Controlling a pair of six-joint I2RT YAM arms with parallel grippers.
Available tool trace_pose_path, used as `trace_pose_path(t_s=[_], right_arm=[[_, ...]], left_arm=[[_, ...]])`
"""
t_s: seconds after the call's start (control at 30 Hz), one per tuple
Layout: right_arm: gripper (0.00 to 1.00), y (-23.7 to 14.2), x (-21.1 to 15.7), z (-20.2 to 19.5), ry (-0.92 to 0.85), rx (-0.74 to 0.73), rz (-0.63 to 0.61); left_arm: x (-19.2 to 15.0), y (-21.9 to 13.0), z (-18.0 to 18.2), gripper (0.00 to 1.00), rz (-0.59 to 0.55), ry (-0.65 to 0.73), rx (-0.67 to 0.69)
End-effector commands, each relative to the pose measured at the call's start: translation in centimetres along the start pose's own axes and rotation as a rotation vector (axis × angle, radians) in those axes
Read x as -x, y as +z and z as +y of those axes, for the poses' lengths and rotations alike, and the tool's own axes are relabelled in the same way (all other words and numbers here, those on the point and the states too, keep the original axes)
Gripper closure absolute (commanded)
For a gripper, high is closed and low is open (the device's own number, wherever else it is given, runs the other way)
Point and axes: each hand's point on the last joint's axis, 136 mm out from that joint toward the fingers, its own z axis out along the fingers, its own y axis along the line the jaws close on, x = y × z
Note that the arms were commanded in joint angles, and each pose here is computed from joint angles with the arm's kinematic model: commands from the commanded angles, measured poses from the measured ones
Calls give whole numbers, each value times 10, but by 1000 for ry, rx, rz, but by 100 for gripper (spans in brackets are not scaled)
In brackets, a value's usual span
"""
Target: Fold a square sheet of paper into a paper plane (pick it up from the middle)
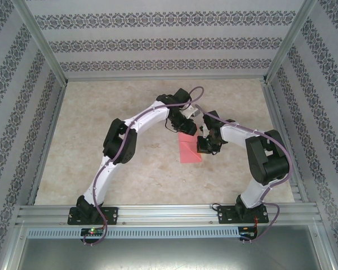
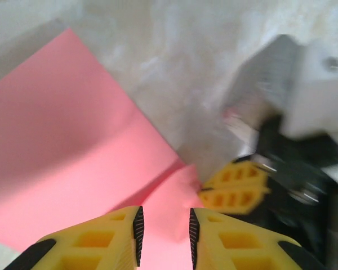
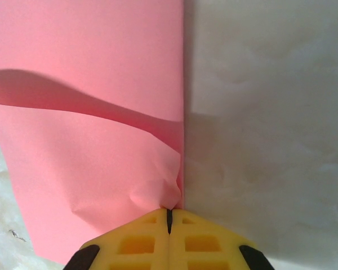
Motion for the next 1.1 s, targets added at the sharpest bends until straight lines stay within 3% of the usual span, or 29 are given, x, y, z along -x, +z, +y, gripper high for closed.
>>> trace_pose_path(t_s=[0.0,0.7,1.07], right_arm=[[100,15,-21,-15,15,-74,74],[100,13,-18,-2,-8,-21,56],[100,11,-17,-1,-15,-20,52]], left_arm=[[-4,-15,-18,69,-18,-22,-55],[-44,40,-4,71,102,-70,-89],[-66,51,18,72,178,-70,3]])
